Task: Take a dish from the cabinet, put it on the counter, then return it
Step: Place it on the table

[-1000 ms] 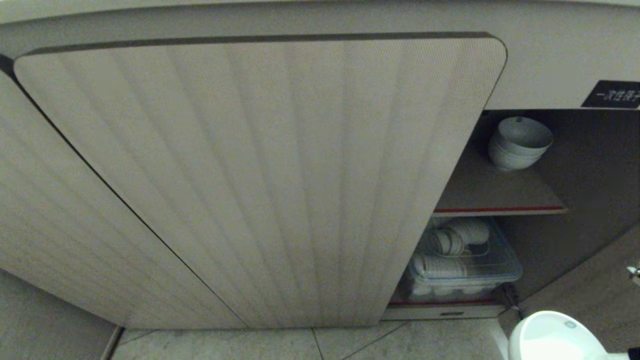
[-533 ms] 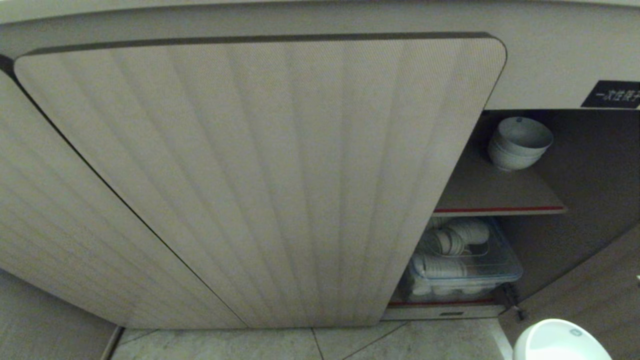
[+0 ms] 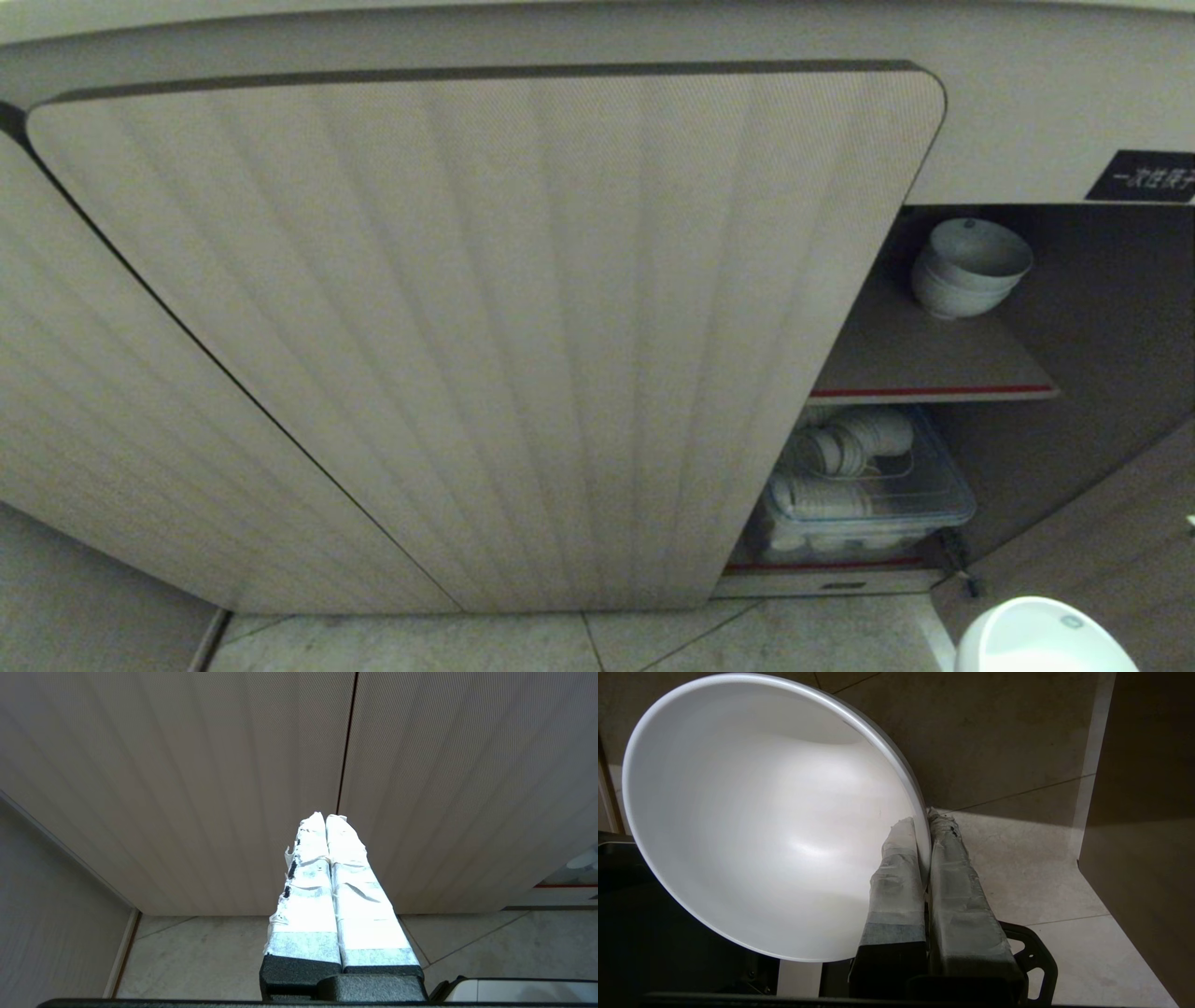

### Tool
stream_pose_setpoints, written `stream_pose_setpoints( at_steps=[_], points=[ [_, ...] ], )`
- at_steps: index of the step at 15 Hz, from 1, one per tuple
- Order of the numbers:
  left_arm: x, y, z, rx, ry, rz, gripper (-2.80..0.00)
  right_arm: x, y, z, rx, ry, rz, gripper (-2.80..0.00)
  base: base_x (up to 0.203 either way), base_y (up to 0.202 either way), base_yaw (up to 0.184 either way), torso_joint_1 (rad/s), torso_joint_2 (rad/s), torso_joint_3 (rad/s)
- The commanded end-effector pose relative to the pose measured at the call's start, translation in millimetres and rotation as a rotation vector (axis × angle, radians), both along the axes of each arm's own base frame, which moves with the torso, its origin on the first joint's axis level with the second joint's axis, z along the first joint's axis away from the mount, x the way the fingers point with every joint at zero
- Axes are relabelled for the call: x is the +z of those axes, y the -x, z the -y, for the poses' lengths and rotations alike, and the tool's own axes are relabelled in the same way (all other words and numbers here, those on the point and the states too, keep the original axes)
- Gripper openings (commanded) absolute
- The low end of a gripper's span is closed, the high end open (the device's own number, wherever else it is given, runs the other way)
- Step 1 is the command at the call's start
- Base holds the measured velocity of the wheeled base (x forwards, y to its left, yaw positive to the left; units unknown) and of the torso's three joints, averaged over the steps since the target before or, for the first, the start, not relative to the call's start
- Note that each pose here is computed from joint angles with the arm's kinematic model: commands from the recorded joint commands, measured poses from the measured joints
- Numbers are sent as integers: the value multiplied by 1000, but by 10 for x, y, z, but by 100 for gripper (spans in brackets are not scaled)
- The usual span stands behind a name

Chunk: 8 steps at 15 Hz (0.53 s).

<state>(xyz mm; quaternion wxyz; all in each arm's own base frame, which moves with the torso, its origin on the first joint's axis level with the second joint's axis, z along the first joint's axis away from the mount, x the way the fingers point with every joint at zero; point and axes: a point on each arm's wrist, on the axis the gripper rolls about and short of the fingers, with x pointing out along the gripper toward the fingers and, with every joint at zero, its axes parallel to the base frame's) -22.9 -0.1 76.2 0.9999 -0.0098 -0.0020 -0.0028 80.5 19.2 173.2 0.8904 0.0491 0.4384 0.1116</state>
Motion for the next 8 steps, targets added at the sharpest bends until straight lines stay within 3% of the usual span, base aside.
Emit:
stream_pose_setpoints(
  at_steps=[1,8],
  points=[
    [0,0,0,0,0,1,-280,-17,-2,-6,7,2,-11,-280,0,0,0,0,0,0],
    [-1,0,0,1,0,-1,-280,-12,-22,-18,16,2,-13,-280,0,0,0,0,0,0]
  ],
)
